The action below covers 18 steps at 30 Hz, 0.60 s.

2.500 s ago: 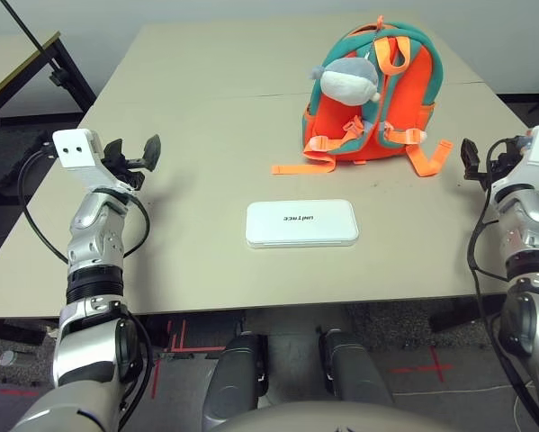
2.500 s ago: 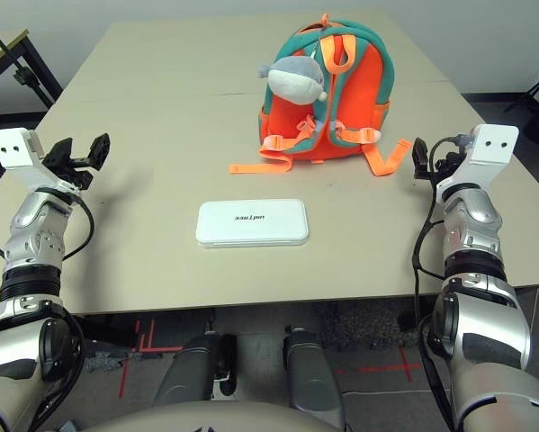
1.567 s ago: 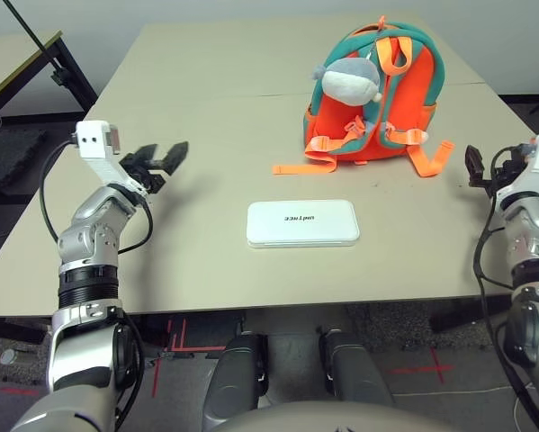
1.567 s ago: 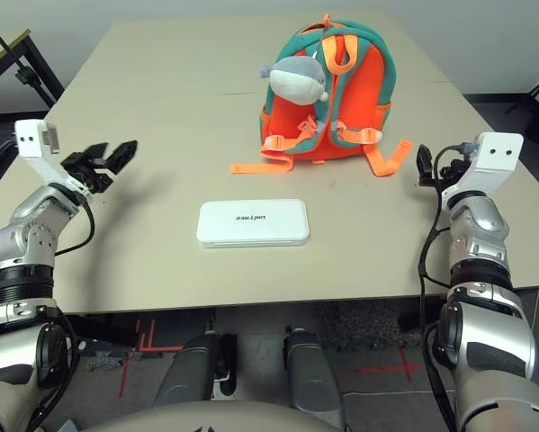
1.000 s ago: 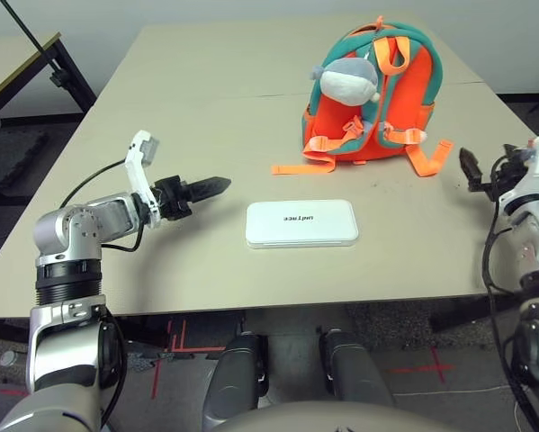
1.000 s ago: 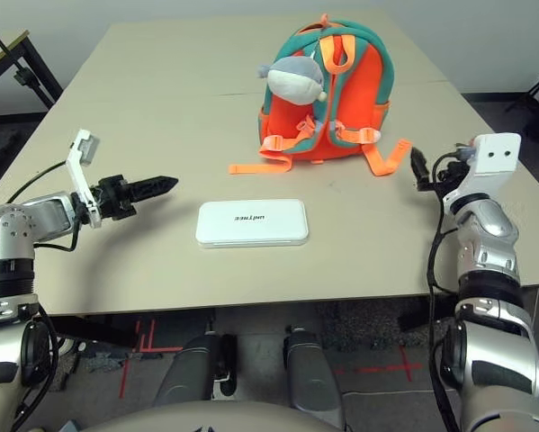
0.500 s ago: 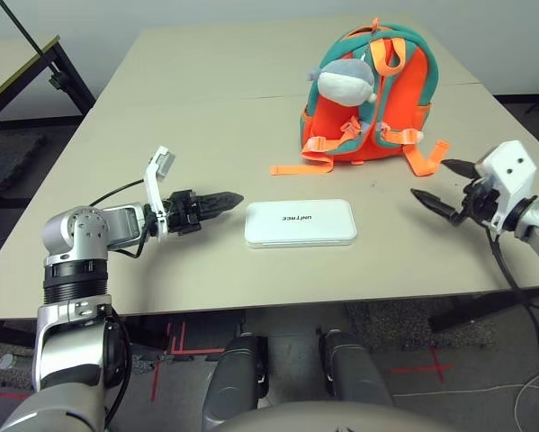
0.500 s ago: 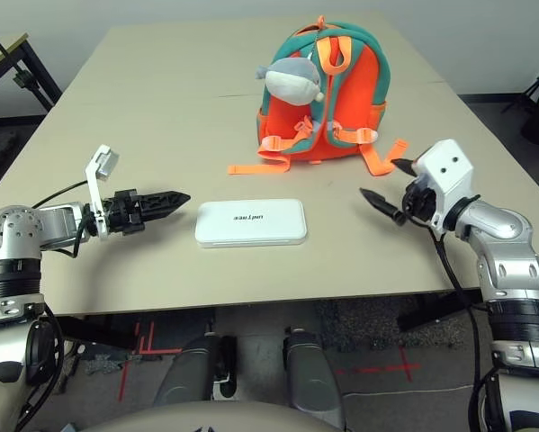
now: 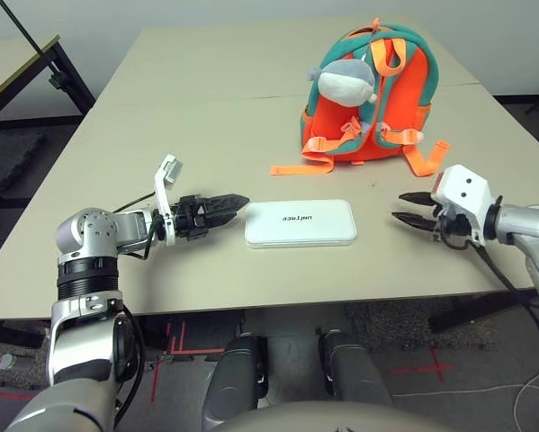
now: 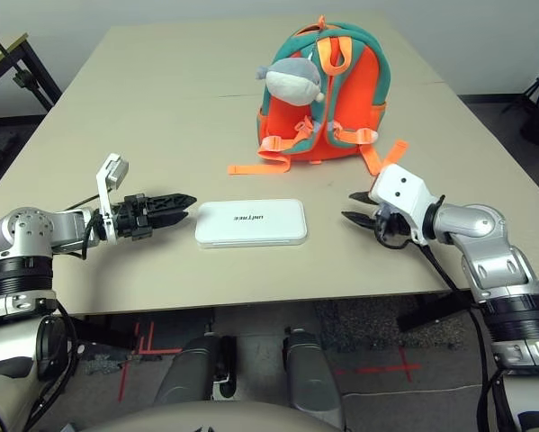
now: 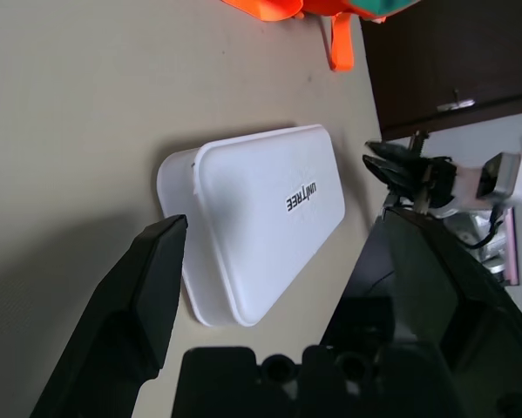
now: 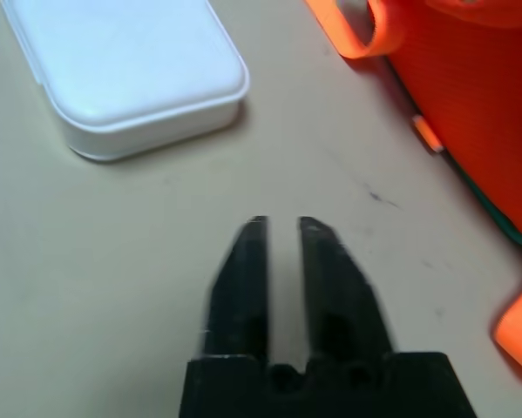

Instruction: Put the pencil case into the backpack and zip it.

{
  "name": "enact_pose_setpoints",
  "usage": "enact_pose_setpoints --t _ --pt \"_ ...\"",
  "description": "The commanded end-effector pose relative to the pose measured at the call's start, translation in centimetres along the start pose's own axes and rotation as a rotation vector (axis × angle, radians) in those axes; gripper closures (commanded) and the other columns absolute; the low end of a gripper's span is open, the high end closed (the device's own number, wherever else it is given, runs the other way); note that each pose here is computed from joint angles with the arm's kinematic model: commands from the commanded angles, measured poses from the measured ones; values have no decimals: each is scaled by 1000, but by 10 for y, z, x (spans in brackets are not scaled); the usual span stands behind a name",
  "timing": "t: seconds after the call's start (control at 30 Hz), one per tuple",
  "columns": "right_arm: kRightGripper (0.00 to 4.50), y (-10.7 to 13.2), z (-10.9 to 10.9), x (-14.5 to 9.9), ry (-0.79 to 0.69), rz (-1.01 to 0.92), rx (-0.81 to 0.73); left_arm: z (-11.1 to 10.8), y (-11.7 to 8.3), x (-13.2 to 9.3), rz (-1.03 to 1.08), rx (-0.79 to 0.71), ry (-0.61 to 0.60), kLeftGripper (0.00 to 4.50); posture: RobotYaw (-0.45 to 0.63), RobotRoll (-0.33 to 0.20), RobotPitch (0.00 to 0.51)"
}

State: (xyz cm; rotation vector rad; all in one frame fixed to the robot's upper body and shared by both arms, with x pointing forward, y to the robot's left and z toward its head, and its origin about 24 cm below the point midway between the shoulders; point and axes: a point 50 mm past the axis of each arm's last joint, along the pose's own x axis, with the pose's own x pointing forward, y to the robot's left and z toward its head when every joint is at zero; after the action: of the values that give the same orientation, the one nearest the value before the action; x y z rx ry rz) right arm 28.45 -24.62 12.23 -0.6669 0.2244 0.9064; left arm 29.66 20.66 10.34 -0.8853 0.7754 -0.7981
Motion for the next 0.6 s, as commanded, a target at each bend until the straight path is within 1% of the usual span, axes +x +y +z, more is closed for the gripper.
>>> enact_pose_setpoints --t 0.03,0.17,0.27,0.43,0.6 --pt "4452 3 1 6 -1 30 -16 -1 5 2 8 -33 13 0 -147 0 96" --pt "4452 6 0 11 8 51 -22 -2 6 4 -19 -83 37 0 -155 0 95" --pt "4452 7 -2 12 14 56 -25 -5 5 3 -24 -90 69 0 -157 0 95" --pt "4452 7 -5 13 23 58 -27 -3 9 -2 16 -95 81 0 -154 0 94" --pt "4452 6 -7 14 26 58 -34 -5 16 -2 76 -143 122 0 -153 0 95"
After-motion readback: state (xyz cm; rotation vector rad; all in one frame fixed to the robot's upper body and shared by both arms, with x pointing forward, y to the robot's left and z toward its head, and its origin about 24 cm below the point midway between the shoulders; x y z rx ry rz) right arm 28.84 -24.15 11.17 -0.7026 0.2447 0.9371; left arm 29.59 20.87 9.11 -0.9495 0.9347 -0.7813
